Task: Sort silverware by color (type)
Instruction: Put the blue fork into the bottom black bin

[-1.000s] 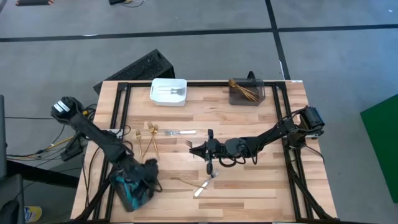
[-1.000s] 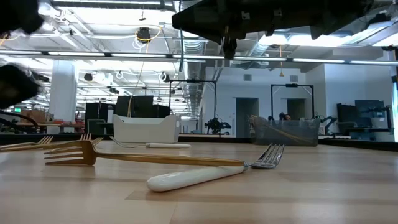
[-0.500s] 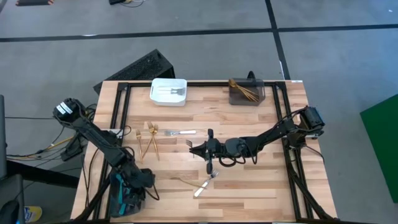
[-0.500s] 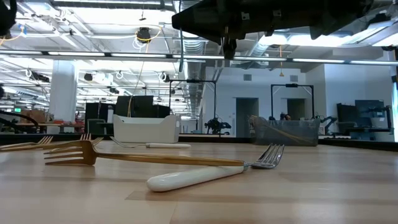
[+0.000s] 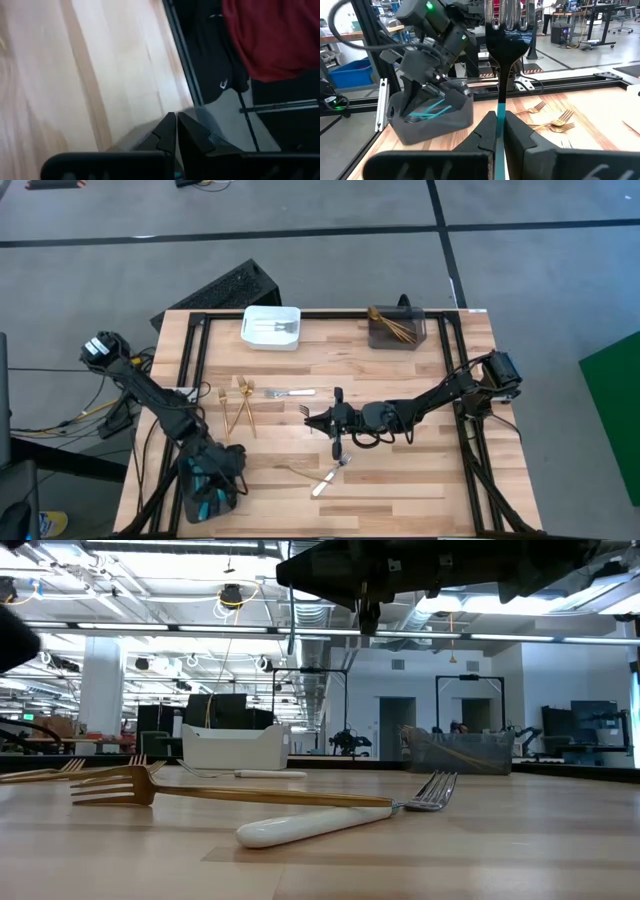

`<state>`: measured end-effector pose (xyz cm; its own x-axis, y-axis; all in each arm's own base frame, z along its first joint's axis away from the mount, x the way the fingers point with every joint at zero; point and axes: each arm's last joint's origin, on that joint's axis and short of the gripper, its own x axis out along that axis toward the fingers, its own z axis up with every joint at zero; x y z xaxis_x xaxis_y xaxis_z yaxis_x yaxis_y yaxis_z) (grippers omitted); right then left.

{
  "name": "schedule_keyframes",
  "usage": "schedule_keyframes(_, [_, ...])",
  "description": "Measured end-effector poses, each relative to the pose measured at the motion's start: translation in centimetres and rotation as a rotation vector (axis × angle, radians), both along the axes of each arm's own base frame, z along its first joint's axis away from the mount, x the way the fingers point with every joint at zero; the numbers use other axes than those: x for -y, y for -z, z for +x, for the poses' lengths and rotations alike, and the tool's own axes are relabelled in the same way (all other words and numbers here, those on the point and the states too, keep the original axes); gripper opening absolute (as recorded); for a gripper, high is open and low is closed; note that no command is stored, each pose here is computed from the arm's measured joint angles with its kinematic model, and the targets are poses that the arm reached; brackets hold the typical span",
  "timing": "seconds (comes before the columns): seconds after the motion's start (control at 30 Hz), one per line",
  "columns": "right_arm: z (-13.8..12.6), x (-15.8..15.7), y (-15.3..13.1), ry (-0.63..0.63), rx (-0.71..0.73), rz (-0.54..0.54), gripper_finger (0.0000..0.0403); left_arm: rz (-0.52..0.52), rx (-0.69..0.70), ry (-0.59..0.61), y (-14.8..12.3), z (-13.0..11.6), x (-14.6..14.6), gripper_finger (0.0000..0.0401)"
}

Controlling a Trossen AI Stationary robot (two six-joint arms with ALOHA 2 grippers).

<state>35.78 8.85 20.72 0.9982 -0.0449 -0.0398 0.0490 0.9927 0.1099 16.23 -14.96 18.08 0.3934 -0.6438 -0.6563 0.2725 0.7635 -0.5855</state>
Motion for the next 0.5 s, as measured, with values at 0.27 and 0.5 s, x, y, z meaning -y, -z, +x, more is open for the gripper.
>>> schedule_keyframes(0.27, [0.0,-0.2,0.0,-0.042,0.000,0.029,0.0034,0.176,0.351,-0.135,-2.2,0.8,-1.7,0.0004])
schedule_keyframes(0.5, [0.1,0.0,0.3,-0.046,-0.008,0.028,0.0034,0.624,0.691,-0.659,-4.5,1.5,-4.4,0.0011])
